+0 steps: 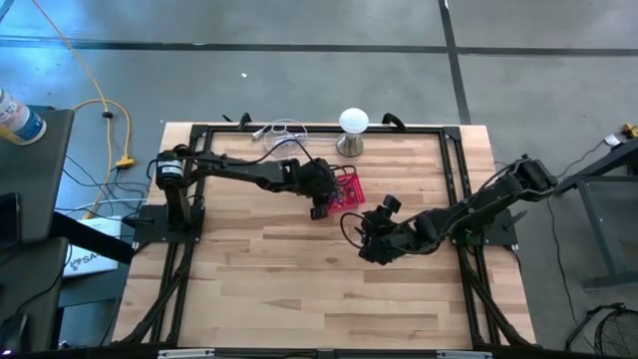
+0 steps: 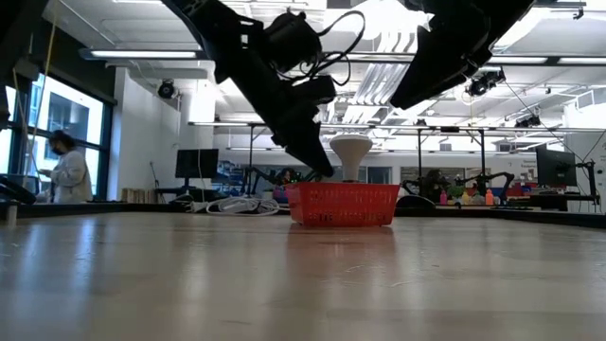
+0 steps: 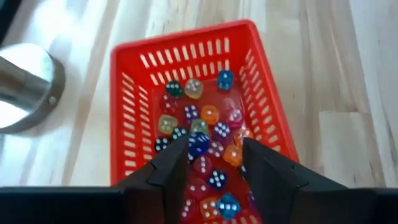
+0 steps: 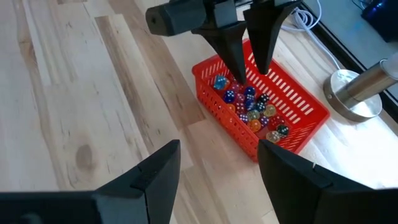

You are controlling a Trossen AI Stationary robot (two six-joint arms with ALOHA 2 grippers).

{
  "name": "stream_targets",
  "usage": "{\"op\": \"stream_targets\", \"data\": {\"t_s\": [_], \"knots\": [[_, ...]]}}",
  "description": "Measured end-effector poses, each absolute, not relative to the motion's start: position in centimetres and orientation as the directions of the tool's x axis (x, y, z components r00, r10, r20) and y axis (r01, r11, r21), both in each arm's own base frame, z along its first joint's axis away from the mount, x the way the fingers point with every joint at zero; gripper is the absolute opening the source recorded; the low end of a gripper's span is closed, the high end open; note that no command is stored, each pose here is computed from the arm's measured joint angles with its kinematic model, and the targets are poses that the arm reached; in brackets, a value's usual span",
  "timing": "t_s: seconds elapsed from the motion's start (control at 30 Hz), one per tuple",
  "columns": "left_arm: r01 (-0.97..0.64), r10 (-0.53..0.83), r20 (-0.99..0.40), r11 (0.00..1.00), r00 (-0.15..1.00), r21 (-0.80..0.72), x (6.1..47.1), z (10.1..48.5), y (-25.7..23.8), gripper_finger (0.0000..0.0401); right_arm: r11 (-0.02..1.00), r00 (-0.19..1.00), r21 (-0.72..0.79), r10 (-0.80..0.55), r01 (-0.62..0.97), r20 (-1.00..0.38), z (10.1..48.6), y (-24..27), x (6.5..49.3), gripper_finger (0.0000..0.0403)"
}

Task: Pick & Place Dice
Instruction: Return to Home Position

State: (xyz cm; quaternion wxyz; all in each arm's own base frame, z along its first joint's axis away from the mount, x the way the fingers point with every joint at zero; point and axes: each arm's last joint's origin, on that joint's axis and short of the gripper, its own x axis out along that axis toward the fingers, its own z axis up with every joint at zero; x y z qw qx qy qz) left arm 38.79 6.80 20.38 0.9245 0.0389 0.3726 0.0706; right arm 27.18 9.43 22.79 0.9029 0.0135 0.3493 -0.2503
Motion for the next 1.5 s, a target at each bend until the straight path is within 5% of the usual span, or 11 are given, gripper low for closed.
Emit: {"op": "stream_targets", "data": {"t_s": [0.23,0.5,0.83,1.5], "knots": [[-0.164,0.292,-0.667,0.955,0.686,0.248,38.3,21.5,6.2,0.0162,0.874,0.629,-0.191,-0.458,0.446,-0.628,22.8,9.3,27.2,0.0205],[-0.189,0.284,-0.681,0.959,0.675,0.212,34.6,26.4,5.2,0.0145,0.887,0.664,-0.192,-0.444,0.419,-0.601,23.0,9.4,27.8,0.0205],[-0.048,0.078,-0.727,0.997,0.682,0.062,29.4,30.3,3.7,0.0115,0.915,0.702,-0.196,-0.397,0.353,-0.590,22.3,9.1,29.6,0.0197],[-0.041,-0.054,-0.852,0.995,0.521,-0.088,23.0,23.9,-2.7,0.0098,0.925,0.708,-0.192,-0.374,0.326,-0.598,22.3,9.0,29.7,0.0089]]}}
